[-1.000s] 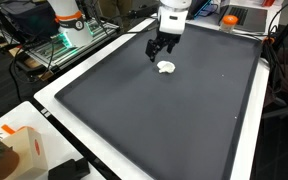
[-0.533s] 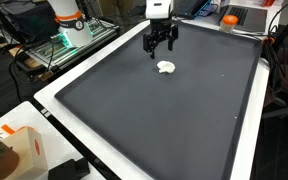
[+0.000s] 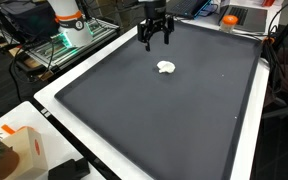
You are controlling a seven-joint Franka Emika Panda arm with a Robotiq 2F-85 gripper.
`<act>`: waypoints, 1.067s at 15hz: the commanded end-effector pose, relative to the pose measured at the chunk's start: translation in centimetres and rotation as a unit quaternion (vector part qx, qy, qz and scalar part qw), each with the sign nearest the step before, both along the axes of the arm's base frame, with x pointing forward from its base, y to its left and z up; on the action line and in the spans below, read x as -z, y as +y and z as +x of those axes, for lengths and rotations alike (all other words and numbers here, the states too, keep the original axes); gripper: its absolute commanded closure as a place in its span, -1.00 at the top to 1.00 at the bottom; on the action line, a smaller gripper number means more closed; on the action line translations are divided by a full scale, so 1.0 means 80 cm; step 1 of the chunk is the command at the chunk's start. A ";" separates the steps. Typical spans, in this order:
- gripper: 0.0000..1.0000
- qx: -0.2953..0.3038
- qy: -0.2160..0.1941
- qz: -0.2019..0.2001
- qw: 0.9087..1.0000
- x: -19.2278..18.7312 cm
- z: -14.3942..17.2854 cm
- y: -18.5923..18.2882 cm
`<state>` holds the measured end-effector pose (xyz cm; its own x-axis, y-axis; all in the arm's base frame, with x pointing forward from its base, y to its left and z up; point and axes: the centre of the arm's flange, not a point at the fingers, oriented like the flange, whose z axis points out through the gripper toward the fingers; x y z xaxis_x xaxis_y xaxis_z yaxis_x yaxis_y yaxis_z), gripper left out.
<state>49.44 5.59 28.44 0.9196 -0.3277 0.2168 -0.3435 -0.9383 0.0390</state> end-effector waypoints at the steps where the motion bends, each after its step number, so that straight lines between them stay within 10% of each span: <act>1: 1.00 -0.011 -0.032 0.004 0.999 0.007 -0.004 0.003; 16: 1.00 -0.046 -0.167 0.061 0.983 0.030 -0.064 -0.014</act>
